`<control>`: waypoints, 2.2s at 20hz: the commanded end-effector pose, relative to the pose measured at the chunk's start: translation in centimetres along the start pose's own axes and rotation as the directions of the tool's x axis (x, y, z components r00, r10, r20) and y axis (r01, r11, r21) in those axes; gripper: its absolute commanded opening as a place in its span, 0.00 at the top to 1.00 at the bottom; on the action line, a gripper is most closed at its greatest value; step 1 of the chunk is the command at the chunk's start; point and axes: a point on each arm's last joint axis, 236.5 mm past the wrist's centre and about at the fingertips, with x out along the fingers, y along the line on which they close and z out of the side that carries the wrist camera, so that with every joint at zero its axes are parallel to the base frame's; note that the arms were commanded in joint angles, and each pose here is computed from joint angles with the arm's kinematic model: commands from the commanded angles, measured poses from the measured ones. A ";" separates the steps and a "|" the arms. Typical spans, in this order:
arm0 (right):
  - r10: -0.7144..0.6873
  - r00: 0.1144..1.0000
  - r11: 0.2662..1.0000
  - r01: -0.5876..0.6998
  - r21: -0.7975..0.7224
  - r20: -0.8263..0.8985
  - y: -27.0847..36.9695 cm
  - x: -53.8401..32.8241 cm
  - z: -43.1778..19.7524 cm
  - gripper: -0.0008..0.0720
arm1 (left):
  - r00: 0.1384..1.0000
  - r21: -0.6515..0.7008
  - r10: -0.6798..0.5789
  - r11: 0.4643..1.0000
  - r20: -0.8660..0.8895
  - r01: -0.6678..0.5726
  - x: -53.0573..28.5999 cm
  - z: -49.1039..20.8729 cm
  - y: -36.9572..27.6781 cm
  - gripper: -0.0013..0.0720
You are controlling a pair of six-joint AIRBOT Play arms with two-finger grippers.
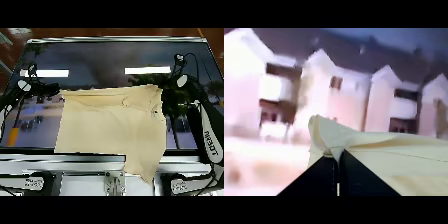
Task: Fold the shirts.
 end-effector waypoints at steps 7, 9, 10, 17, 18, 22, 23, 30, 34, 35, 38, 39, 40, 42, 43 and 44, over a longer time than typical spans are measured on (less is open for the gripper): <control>-0.036 0.692 0.997 0.069 0.016 -0.721 -1.4 -10.4 -17.7 0.91 | 0.678 0.048 0.009 0.998 -0.735 0.039 -7.2 -17.3 1.5 0.93; -0.076 0.649 0.989 0.146 0.027 -0.757 -2.7 -10.4 -20.0 0.91 | 0.635 0.010 0.003 1.000 -0.773 0.008 -7.3 -19.5 2.3 0.93; -0.076 0.636 0.986 0.162 0.036 -0.768 -2.9 -10.2 -21.0 0.91 | 0.635 -0.010 -0.016 1.000 -0.773 0.013 -7.0 -20.0 2.1 0.93; -0.081 0.701 0.973 0.210 0.097 -0.708 -3.1 -8.0 -20.6 0.90 | 0.743 -0.068 -0.056 0.998 -0.667 0.014 -4.6 -17.7 2.2 0.93; -0.078 0.712 0.972 0.209 0.105 -0.698 -3.0 -7.8 -20.4 0.82 | 0.748 -0.074 -0.056 0.997 -0.661 0.009 -4.5 -17.5 2.5 0.93; -0.077 0.694 0.986 0.161 0.050 -0.716 -2.9 -8.7 -20.5 0.35 | 0.729 -0.113 -0.075 0.994 -0.680 -0.004 -5.6 -17.6 3.5 0.13; -0.117 0.673 0.986 0.166 -0.005 -0.730 -3.7 -9.9 -20.7 0.35 | 0.717 -0.132 -0.088 0.991 -0.692 -0.006 -6.6 -17.6 3.9 0.13; 0.000 0.657 0.951 0.232 0.202 -0.754 -9.4 -19.3 -24.1 0.18 | 0.675 -0.334 -0.227 0.942 -0.702 -0.030 -14.0 -25.8 7.9 0.13; 0.118 0.698 0.916 0.199 0.349 -0.707 -9.0 -20.0 -27.1 0.18 | 0.651 -0.419 -0.302 0.907 -0.697 -0.028 -14.6 -30.7 8.0 0.13; 0.123 0.692 0.914 0.200 0.353 -0.712 -8.9 -19.9 -27.7 0.18 | 0.656 -0.422 -0.299 0.906 -0.693 -0.034 -14.3 -31.0 8.0 0.13; 0.152 0.737 0.901 0.171 0.398 -0.659 -8.2 -18.4 -27.1 0.18 | 0.686 -0.440 -0.305 0.898 -0.660 -0.025 -12.9 -30.8 7.4 0.13; 0.160 0.757 0.897 0.157 0.414 -0.634 -8.0 -17.9 -26.5 0.18 | 0.693 -0.442 -0.304 0.897 -0.654 -0.024 -12.4 -30.8 7.2 0.13; 0.173 0.772 0.891 0.142 0.431 -0.611 -7.7 -17.5 -26.0 0.18 | 0.692 -0.441 -0.305 0.898 -0.654 -0.020 -12.0 -30.9 6.9 0.13; 0.181 0.783 0.887 0.132 0.443 -0.595 -7.6 -17.3 -25.6 0.18 | 0.680 -0.424 -0.300 0.905 -0.670 -0.019 -11.3 -31.5 6.5 0.13; 0.179 0.782 0.887 0.133 0.441 -0.597 -7.6 -17.3 -25.6 0.18 | 0.676 -0.421 -0.297 0.907 -0.674 -0.021 -10.9 -31.6 6.4 0.13; 0.179 0.782 0.887 0.134 0.441 -0.598 -7.6 -17.3 -25.7 0.18 | 0.678 -0.422 -0.298 0.907 -0.672 -0.019 -10.6 -31.6 6.3 0.13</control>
